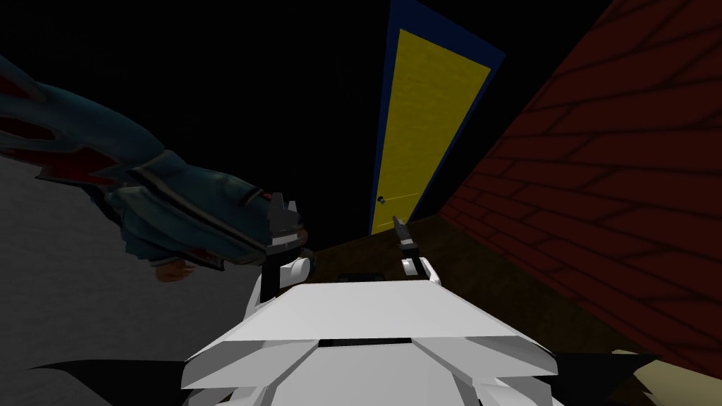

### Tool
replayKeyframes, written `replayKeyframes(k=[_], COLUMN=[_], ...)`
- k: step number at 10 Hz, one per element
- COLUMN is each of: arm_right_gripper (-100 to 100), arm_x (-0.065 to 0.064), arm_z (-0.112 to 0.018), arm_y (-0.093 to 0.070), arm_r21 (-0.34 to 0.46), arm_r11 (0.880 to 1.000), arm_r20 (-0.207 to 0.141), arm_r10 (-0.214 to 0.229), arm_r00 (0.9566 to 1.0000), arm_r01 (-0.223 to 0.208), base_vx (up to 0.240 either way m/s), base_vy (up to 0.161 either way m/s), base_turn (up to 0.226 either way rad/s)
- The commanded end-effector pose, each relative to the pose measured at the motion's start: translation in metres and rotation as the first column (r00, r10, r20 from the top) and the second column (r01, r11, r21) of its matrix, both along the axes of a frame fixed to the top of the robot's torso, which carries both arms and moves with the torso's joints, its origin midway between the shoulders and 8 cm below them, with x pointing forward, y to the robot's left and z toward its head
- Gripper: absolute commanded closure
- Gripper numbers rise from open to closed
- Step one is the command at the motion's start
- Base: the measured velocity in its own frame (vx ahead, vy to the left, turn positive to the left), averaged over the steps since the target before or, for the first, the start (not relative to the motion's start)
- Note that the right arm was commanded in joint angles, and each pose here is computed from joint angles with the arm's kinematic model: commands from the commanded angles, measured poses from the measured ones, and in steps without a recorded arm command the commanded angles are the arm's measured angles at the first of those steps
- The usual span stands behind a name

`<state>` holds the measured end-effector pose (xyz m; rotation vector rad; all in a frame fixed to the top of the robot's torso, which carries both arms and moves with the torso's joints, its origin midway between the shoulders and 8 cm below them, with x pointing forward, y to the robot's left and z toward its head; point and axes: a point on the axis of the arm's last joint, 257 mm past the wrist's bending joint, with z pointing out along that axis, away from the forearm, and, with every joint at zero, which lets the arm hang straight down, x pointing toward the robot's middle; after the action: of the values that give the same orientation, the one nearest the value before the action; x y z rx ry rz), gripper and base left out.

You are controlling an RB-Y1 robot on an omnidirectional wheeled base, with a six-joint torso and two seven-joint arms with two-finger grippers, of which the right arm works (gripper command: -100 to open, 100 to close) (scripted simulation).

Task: Pull the door open

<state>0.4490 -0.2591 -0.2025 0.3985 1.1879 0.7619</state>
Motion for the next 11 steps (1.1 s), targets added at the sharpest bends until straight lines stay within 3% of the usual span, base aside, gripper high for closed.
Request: replayKeyframes(k=[1,2,5,10,11], arm_right_gripper=[-100,-100,-100,-100,-100], arm_x=[0.003,0.002,0.007,0.011,0.010], arm_z=[-0.011,-0.016,-0.037,-0.078,-0.081], arm_y=[0.000,-0.001,-0.002,-0.007,-0.007], arm_r21=[-0.059,-0.058,-0.160,-0.316,-0.316], arm_r11=[0.998,0.998,0.987,0.948,0.949], arm_r20=[-0.007,-0.018,-0.034,-0.075,-0.082], arm_r10=[-0.009,-0.011,-0.027,-0.053,-0.054], arm_r00=[0.9999,0.9998,0.9990,0.9958,0.9951], arm_r01=[0.009,0.010,0.021,0.027,0.026], base_vx=[0.101,0.071,0.069,0.101,0.064], base_vy=[-0.039,-0.028,-0.029,-0.039,-0.026], base_turn=[0.026,0.005,0.020,0.024,0.008])
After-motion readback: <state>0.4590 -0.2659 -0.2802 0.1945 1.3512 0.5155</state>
